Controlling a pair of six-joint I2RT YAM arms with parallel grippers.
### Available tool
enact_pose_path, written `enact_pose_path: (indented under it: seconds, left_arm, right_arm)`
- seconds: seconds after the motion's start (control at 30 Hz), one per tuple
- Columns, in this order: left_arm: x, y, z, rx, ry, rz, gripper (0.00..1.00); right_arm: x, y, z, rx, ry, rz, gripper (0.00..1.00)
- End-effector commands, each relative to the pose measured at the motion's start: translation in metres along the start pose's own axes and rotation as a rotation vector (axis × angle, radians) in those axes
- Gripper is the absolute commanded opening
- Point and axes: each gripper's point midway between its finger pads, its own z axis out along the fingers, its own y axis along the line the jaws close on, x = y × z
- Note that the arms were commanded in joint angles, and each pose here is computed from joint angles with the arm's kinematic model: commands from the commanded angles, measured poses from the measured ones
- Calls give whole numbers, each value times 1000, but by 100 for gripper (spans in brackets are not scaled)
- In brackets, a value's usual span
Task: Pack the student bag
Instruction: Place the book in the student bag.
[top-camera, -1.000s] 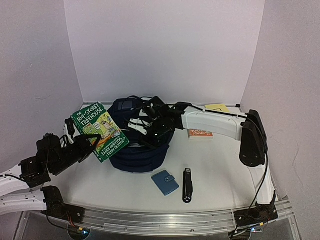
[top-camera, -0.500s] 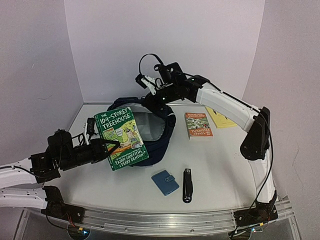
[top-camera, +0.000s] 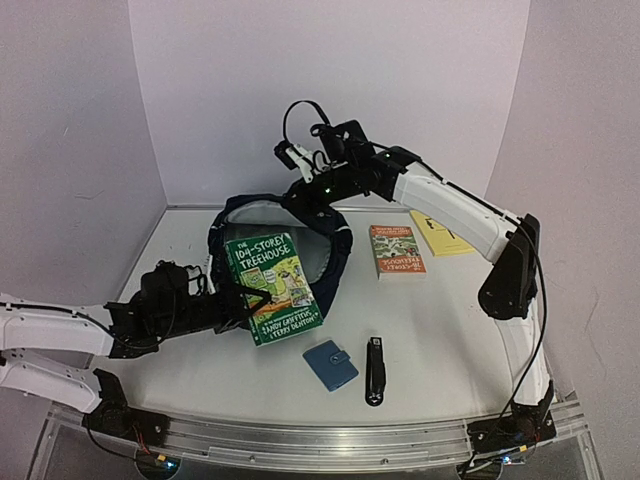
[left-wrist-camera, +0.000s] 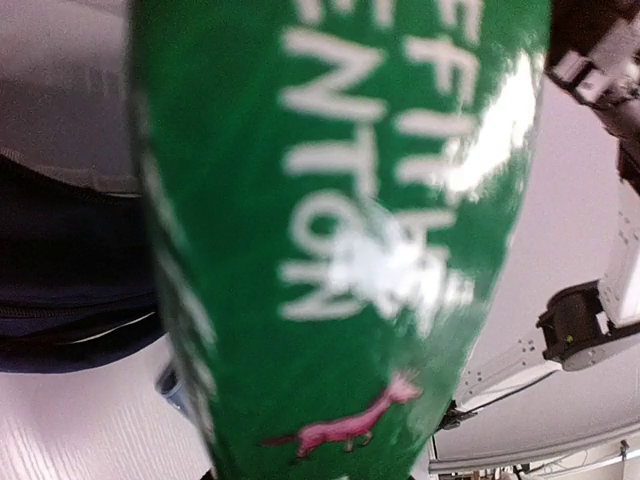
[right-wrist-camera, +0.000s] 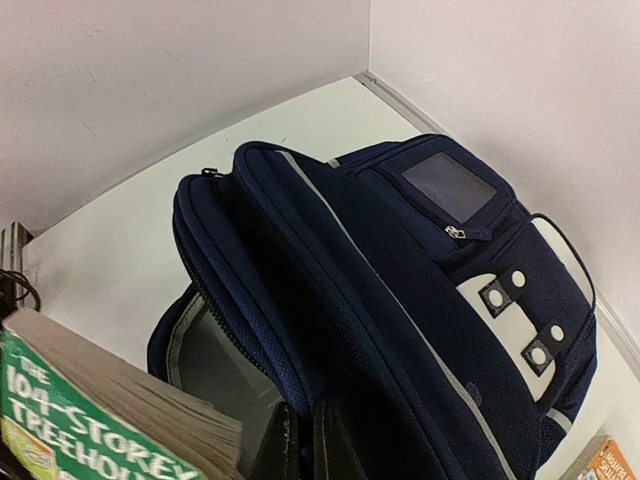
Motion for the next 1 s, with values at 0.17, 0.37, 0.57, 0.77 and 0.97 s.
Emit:
enact_pose_path:
  seconds: [0.17, 0.37, 0.57, 0.77, 0.97]
  left_arm:
    - [-87, -35, 18, 154, -285, -220, 0]
    - [-126, 6, -2, 54, -481, -408, 0]
    - [-132, 25, 12, -40, -519, -513, 0]
    - [-130, 20, 53, 49, -460, -538, 0]
    - [-137, 20, 73, 132, -515, -539, 0]
  right_arm:
    - [-40, 39, -26, -93, -135, -46, 0]
    - [-34, 52, -28, -121, -122, -63, 0]
    - [-39, 64, -30, -151, -133, -74, 0]
    - [-41, 76, -27, -172, -139, -84, 0]
    - [-43, 92, -25, -204, -142, -94, 0]
